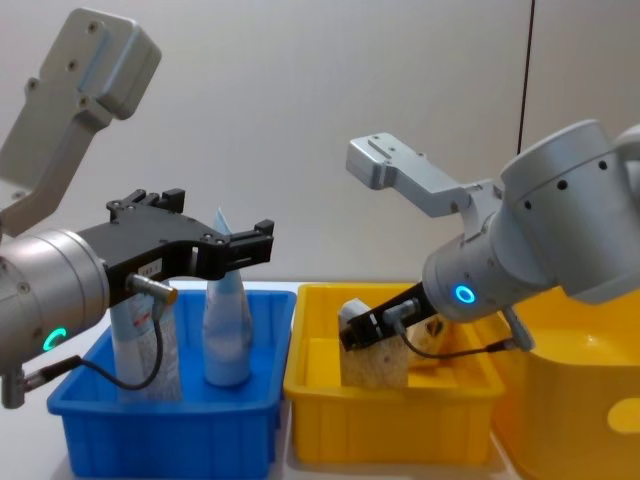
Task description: Bimanual collaborative sorting of washing and personal care products
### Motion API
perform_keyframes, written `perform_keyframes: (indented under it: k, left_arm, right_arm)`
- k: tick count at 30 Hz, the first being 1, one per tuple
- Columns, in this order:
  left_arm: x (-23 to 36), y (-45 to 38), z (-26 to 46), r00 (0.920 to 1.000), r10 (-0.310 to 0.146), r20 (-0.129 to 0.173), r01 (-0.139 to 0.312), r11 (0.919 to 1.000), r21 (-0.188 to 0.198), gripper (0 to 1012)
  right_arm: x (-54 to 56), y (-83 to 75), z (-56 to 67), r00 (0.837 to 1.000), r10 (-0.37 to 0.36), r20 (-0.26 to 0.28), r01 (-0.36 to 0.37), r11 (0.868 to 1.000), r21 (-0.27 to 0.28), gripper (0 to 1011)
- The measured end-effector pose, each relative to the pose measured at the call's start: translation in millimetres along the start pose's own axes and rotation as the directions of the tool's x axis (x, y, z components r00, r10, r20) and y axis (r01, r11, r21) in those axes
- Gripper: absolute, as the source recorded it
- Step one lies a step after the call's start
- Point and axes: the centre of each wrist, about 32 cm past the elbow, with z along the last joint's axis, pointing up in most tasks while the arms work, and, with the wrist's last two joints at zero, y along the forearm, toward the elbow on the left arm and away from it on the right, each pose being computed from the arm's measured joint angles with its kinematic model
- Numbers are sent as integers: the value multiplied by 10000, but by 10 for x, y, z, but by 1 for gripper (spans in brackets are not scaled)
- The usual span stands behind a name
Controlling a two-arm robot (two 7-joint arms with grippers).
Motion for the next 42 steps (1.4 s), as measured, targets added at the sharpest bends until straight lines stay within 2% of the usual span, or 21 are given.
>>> perform_keyframes:
  k: [5, 14, 20, 26, 34, 42]
  left_arm:
    - [0, 0, 0, 10000, 0, 0, 0, 10000, -1, 1001]
    - [0, 0, 0, 10000, -1, 0, 1, 10000, 0, 1001]
    - [0, 0, 0, 10000, 0, 1, 0, 10000, 0, 1001]
    - [0, 0, 0, 10000, 0, 0, 0, 10000, 0, 1001]
    - [0, 0, 0, 10000, 0, 1, 0, 10000, 0, 1002]
    - [0, 0, 0, 10000, 0, 1, 0, 10000, 0, 1001]
  right_arm:
    - [6, -20, -1, 10000, -4, 11, 4, 9999, 134, 308]
    - [61, -135, 0, 10000, 11, 66, -18, 9942, 1079, 294]
    - [119, -265, 12, 9998, -99, 143, 69, 9812, 1929, 294]
    - [220, -444, 39, 9989, -399, 252, 315, 9612, 2739, 291]
    - [476, -771, 52, 9908, -1320, 315, 1129, 9305, 3484, 291]
    - [717, -1055, 9, 9735, -2278, 205, 2062, 9129, 3522, 290]
